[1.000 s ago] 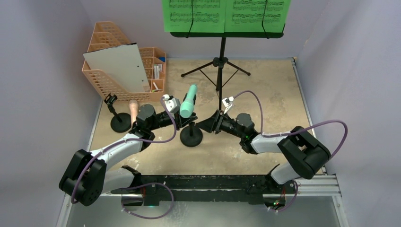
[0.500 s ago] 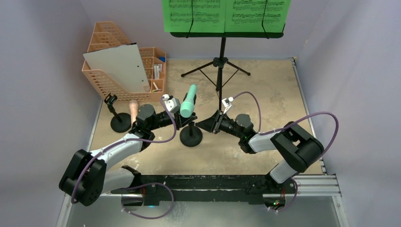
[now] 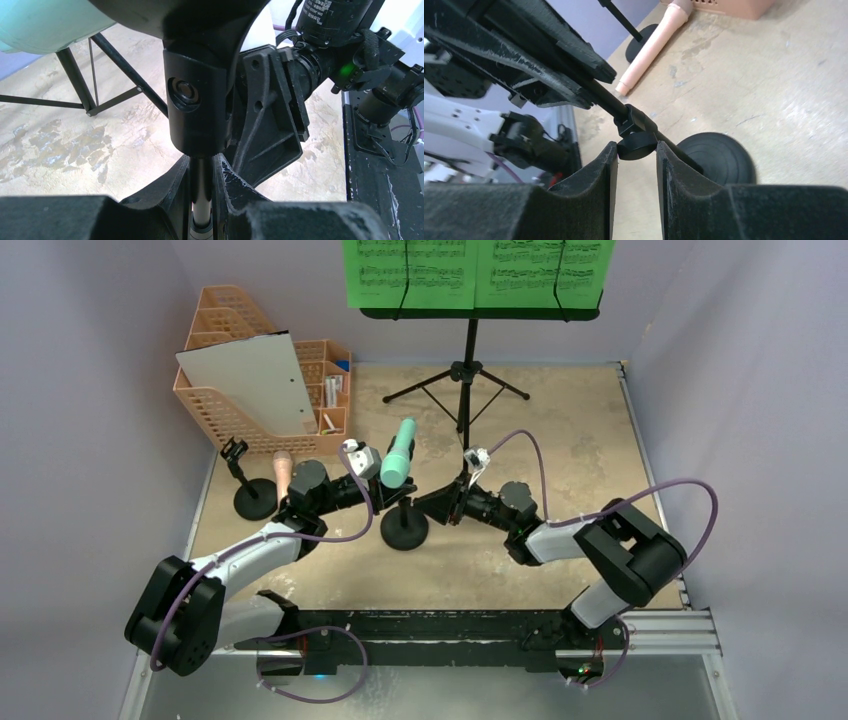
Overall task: Pack up the instrument practice props
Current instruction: Unscrew the knob on the microphone stand.
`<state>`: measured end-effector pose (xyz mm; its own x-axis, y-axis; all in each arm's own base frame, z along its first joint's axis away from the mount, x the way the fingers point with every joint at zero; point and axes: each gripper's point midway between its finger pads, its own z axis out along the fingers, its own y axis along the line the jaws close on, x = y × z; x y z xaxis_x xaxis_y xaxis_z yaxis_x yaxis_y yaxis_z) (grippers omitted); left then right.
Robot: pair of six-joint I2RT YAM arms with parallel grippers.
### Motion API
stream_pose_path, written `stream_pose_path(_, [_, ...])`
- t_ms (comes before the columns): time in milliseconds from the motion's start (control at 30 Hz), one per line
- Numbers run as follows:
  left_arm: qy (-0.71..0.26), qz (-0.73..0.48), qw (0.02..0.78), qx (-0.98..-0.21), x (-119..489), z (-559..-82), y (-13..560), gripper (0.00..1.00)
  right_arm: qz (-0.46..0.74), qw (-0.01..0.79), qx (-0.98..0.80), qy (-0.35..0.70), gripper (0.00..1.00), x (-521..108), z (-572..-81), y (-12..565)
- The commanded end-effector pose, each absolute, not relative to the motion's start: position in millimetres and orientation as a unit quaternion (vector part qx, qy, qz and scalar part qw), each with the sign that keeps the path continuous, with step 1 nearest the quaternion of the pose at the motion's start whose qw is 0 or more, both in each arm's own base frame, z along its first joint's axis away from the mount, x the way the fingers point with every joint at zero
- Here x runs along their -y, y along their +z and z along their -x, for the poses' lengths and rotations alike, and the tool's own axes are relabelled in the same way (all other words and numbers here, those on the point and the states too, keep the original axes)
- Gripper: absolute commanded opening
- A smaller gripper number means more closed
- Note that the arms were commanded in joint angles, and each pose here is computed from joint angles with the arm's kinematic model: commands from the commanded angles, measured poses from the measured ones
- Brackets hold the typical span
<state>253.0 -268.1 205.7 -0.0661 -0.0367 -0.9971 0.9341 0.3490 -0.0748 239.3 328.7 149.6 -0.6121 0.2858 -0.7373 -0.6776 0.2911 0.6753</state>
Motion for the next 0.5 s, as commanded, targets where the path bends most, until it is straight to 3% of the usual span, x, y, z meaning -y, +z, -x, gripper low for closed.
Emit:
stream_pose_path(0, [-0.436,-0.387,0.585,-0.563,271,-248,225,0.00,0.251,0.525,-0.652,0.487,0.10,-328,-257,159])
stream_pose_path(367, [-0.436,-0.388,0.584,-0.564,271,-249,225,0.00,0.384,0.664,-0.599,0.230,0.06,-325,-257,157])
stream_pose_path(467, [-0.435,-0.387,0.585,-0.564,271,-249,225,0.00,0.385,0.682,-0.598,0.170,0.12,-316,-260,157])
